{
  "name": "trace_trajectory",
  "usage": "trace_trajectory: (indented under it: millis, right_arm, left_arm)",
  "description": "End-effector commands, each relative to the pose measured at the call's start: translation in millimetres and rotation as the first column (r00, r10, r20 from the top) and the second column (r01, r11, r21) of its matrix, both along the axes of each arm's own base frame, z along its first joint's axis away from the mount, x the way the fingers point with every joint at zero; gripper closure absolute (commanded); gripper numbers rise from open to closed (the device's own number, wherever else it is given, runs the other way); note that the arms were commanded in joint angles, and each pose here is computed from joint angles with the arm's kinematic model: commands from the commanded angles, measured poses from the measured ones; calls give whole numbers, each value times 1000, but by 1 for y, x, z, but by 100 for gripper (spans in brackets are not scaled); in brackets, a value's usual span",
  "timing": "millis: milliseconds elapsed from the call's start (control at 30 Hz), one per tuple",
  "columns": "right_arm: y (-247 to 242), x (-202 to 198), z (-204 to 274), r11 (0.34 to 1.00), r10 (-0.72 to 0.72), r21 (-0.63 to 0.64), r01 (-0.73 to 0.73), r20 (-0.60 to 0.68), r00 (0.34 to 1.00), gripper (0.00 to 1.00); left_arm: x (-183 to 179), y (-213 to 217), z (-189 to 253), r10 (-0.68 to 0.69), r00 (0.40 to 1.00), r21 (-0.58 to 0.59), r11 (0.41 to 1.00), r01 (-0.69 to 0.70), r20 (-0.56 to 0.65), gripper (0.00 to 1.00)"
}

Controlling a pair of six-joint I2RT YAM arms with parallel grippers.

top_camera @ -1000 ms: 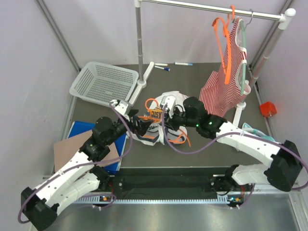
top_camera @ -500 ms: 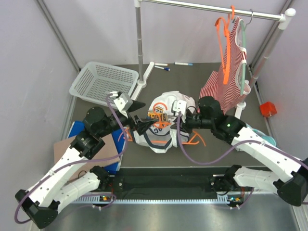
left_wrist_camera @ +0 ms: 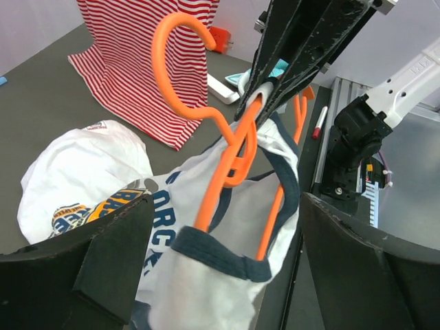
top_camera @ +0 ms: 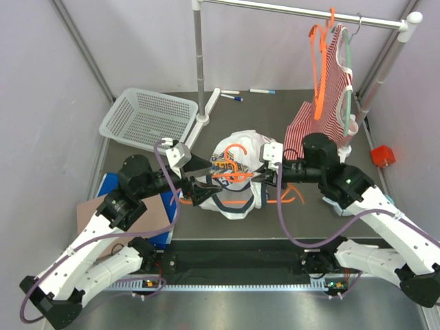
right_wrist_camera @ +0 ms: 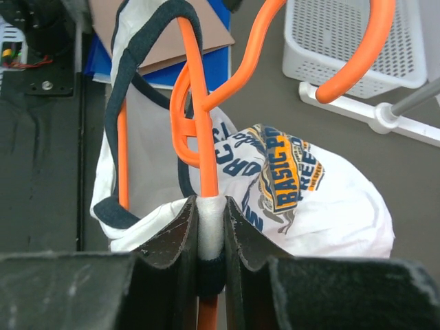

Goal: Place the tank top on the hanger

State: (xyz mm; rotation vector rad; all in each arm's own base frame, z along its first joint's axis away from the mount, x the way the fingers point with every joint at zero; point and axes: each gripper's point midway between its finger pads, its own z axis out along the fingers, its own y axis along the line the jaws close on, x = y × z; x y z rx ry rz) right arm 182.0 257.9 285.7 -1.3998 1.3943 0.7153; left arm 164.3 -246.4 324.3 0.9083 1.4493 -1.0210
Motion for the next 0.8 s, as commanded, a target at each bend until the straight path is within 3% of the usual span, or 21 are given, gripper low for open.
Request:
trace_trajectory:
  millis: [0, 500, 767]
  right_arm:
    - [6, -14, 46, 989, 114, 80, -123, 109, 987, 100]
    - [8, -11, 59, 985, 157, 40, -165, 163, 974, 100]
    - [7, -9, 64, 983, 173, 29, -181, 188, 967, 100]
  left_arm:
    - [-9, 1, 10, -33, 999, -18, 999, 33, 10, 15]
    - [-33, -7, -9, -178, 979, -6, 984, 178, -97, 45]
    - [-37, -10, -14, -215, 969, 3, 976, 217, -118, 49]
